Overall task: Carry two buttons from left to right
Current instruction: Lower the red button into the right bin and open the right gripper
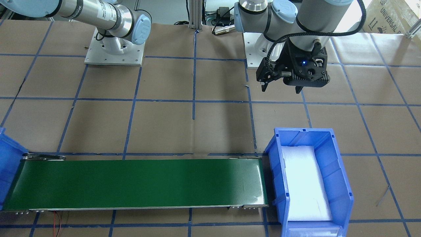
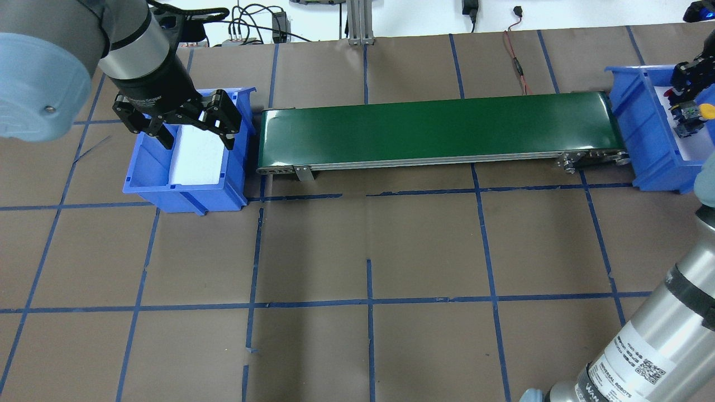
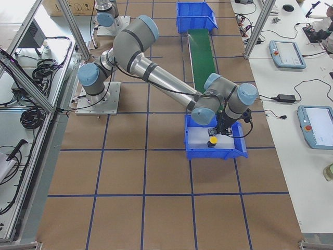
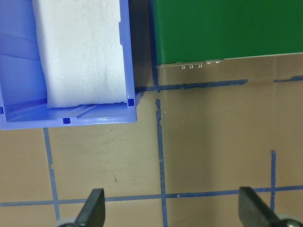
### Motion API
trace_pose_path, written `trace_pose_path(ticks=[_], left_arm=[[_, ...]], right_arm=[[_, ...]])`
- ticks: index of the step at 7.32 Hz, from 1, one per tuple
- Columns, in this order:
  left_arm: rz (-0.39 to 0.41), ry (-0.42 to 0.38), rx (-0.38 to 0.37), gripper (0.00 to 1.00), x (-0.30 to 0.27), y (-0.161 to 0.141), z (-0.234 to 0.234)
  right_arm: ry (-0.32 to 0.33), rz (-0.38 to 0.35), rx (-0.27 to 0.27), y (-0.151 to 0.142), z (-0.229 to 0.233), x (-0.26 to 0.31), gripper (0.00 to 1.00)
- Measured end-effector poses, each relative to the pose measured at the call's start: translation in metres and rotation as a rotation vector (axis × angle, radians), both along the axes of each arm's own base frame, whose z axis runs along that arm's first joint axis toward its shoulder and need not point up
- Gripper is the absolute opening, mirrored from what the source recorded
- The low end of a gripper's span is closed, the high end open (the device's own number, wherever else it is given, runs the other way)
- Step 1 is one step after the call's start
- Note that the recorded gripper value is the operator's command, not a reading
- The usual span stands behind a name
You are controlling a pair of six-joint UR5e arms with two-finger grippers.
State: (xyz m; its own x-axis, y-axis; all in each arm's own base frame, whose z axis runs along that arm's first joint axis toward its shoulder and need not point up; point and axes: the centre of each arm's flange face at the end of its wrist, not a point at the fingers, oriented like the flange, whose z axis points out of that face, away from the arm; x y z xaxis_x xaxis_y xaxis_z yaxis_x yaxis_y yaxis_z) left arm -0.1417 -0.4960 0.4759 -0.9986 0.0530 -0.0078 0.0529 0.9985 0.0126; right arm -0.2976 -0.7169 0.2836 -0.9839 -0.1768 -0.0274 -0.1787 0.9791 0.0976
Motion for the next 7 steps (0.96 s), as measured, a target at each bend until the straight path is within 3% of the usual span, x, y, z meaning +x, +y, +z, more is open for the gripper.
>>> trace_pose_path(ticks=[1, 2, 3, 5, 7], left_arm=[[0.0, 0.0, 0.0, 1.0, 0.0, 0.0, 0.0], [0.0, 0.0, -0.001, 1.0, 0.0, 0.0, 0.0], [0.0, 0.0, -0.001, 1.0, -0.001, 0.0, 0.0], [-0.001, 0.0, -0.001, 1.0, -0.001, 0.0, 0.0], [-0.001, 0.0, -0.001, 1.0, -0.001, 0.0, 0.0]], right_arm=[[-0.004, -0.008, 0.005, -0.002, -0.008, -0.001, 0.76], [-0.008, -0.013, 0.011, -0.003, -0.015, -0.001, 0.92], [-0.009, -0.021, 0.013, -0.004, -0.019, -0.001, 1.0], [0.009, -0.032, -0.012, -0.005, 0.003, 0.003, 1.0], [0.032, -0.028, -0.041, 0.005, 0.087, 0.054, 1.0]])
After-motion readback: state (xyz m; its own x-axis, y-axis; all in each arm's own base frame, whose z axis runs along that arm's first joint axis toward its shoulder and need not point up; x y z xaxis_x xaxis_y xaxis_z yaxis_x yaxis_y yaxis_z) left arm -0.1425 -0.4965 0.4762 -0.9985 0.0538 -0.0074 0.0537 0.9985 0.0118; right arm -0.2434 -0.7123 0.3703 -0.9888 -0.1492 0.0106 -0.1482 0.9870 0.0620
